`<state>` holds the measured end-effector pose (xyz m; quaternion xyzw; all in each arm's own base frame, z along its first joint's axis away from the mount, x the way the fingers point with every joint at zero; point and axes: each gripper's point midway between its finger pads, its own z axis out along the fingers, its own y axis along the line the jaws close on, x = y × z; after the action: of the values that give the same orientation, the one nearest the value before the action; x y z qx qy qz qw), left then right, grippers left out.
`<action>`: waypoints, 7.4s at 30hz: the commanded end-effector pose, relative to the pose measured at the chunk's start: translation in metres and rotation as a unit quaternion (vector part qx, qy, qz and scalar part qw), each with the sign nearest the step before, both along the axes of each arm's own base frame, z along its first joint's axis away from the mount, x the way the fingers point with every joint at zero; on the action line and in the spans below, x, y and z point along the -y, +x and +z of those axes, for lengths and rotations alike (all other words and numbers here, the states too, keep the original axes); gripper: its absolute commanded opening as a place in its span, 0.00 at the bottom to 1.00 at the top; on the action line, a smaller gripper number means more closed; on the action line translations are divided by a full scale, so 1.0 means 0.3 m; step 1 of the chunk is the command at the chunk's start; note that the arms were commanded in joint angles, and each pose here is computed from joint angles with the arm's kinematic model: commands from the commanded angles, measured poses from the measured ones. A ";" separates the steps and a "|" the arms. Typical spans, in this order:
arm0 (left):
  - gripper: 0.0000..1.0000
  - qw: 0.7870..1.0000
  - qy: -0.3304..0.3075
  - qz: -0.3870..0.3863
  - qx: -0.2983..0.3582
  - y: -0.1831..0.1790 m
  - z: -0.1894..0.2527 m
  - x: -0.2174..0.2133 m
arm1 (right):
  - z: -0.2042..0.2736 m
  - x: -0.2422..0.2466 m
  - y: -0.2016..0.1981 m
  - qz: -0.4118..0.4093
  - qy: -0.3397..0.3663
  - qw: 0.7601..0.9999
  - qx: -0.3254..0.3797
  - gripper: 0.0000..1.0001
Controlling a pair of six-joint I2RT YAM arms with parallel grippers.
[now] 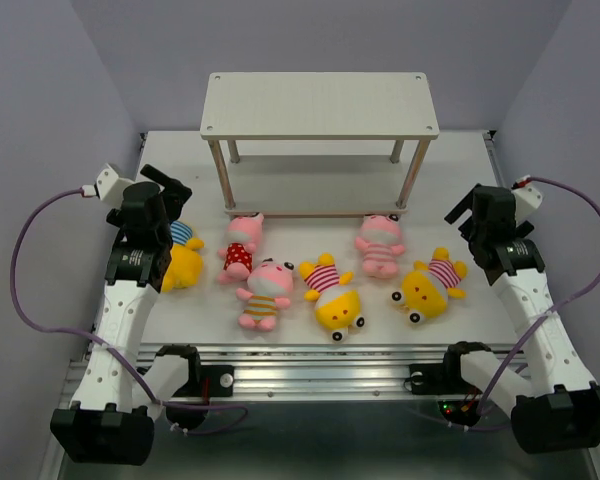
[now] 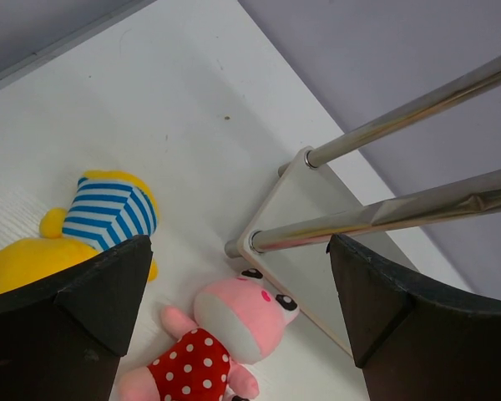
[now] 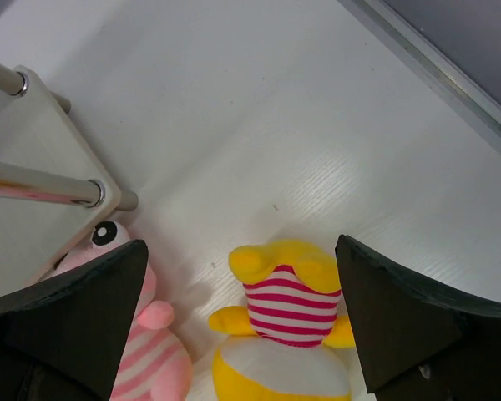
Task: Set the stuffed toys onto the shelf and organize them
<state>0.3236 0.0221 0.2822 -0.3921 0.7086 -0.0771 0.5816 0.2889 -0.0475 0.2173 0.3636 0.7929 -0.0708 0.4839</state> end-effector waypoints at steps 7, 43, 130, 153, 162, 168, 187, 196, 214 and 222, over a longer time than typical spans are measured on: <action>0.99 1.000 0.011 0.000 0.024 0.004 0.039 -0.010 | -0.026 -0.084 -0.019 0.109 0.005 0.992 -0.056 1.00; 0.99 1.000 0.017 -0.023 0.003 0.049 -0.033 0.013 | -0.450 -0.657 -0.011 0.331 0.009 0.922 -0.202 1.00; 0.99 1.000 0.018 -0.008 -0.003 0.039 -0.040 -0.004 | -0.191 -0.727 0.568 0.321 -0.195 0.927 0.004 0.11; 0.99 1.000 0.009 -0.023 0.004 0.037 -0.023 0.016 | -0.141 -0.758 0.535 0.346 -0.161 0.924 0.006 0.85; 0.99 1.000 -0.007 -0.022 -0.008 0.008 -0.039 0.022 | -0.077 -0.773 0.475 0.372 -0.132 0.918 0.021 1.00; 0.99 0.997 -0.030 -0.057 -0.030 0.002 -0.090 0.073 | -0.013 -0.781 0.407 0.396 -0.104 0.911 0.045 1.00; 0.99 0.969 -0.095 -0.192 -0.120 -0.153 -0.364 0.245 | -0.057 -1.050 -0.056 0.519 0.020 0.854 0.023 1.00; 0.99 0.962 -0.105 -0.205 -0.148 -0.199 -0.434 0.265 | -0.179 -1.440 -0.425 0.597 0.098 0.796 -0.001 1.00; 0.99 0.967 -0.100 -0.200 -0.121 -0.262 -0.420 0.253 | -0.345 -1.703 -0.536 0.606 0.119 0.785 -0.044 0.72; 0.99 0.968 -0.102 -0.200 -0.115 -0.266 -0.411 0.254 | -0.403 -1.654 -0.518 0.570 0.090 0.813 -0.078 0.59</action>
<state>0.2452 -0.0526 0.1599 -0.3078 0.8243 -0.2141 0.4242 0.1266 0.4450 0.0889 -0.1448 0.8928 0.2729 0.3278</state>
